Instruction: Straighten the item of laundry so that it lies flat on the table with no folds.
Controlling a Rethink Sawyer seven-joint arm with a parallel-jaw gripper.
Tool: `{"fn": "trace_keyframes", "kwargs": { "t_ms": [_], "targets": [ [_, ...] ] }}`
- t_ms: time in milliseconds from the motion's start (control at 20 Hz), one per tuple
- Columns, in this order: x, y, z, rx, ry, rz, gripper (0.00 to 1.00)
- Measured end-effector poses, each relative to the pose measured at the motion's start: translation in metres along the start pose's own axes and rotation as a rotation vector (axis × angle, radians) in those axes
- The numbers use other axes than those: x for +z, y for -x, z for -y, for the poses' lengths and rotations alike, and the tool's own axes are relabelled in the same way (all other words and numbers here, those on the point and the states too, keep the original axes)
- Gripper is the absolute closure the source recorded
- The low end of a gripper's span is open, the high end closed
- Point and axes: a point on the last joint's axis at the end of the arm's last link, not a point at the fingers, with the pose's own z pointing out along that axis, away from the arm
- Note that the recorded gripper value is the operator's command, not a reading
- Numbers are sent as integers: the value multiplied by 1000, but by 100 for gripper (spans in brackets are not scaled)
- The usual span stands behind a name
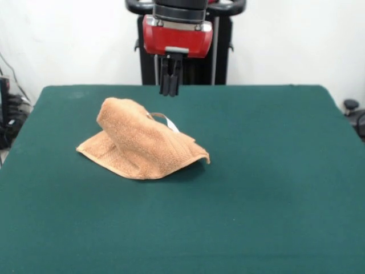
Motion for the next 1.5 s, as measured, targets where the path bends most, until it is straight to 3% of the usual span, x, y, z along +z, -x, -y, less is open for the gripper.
{"fn": "trace_keyframes", "kwargs": {
  "t_ms": [600,1500],
  "targets": [
    [42,-14,-8,-9,-8,18,100],
    [99,-31,-16,-17,13,-48,100]
  ]
}}
